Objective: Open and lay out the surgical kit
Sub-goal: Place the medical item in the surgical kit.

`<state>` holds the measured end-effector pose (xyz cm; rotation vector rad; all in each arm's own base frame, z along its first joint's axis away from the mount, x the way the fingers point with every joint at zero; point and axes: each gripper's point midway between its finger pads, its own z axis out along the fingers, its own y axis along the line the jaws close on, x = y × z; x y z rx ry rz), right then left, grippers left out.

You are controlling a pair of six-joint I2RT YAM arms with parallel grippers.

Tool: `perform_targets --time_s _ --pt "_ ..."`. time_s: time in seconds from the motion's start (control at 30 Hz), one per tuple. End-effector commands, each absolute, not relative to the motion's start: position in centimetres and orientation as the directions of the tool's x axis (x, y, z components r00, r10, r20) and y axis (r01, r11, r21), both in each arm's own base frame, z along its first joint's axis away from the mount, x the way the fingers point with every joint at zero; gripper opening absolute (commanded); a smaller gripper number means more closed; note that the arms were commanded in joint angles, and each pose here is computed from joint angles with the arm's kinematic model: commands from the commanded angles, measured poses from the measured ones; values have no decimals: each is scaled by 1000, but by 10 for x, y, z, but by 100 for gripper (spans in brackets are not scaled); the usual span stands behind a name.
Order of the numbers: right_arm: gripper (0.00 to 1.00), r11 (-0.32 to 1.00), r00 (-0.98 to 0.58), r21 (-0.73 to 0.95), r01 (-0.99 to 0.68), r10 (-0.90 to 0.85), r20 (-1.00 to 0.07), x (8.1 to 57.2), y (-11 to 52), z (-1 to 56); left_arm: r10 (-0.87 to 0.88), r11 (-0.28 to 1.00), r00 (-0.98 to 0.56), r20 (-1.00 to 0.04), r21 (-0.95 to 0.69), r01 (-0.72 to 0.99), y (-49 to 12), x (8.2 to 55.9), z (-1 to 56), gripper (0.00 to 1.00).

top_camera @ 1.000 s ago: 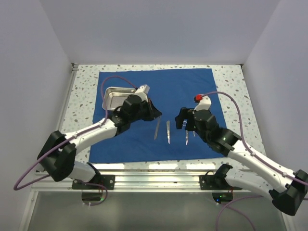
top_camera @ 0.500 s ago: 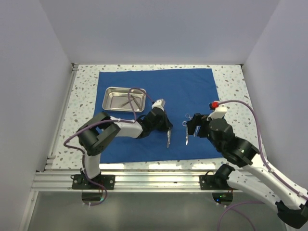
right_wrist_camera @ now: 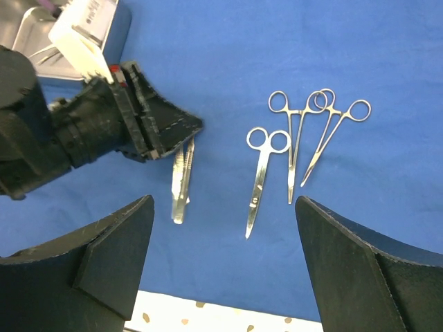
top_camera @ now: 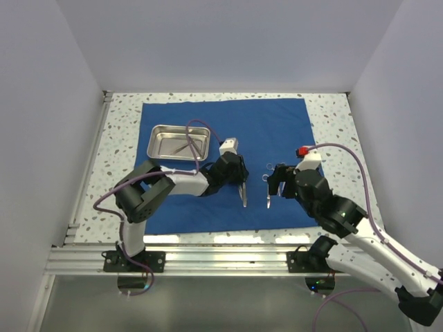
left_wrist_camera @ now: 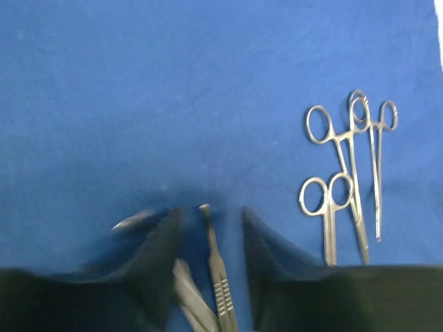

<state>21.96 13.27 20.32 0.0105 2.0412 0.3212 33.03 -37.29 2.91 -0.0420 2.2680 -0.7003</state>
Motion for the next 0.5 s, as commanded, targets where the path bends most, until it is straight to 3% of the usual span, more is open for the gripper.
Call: perform_targets --time_s 0.0,0.1,0.47 --pt "87 967 -454 221 -124 143 -879 225 133 204 -149 909 -652 -744 -362 206 -349 340 39 52" --pt "87 968 -459 217 -126 137 -878 228 136 202 -124 902 -635 -763 -353 248 -350 339 48 71" --pt "87 964 -460 229 -136 143 -876 230 142 205 -83 913 -504 -860 -268 307 -326 341 160 75"
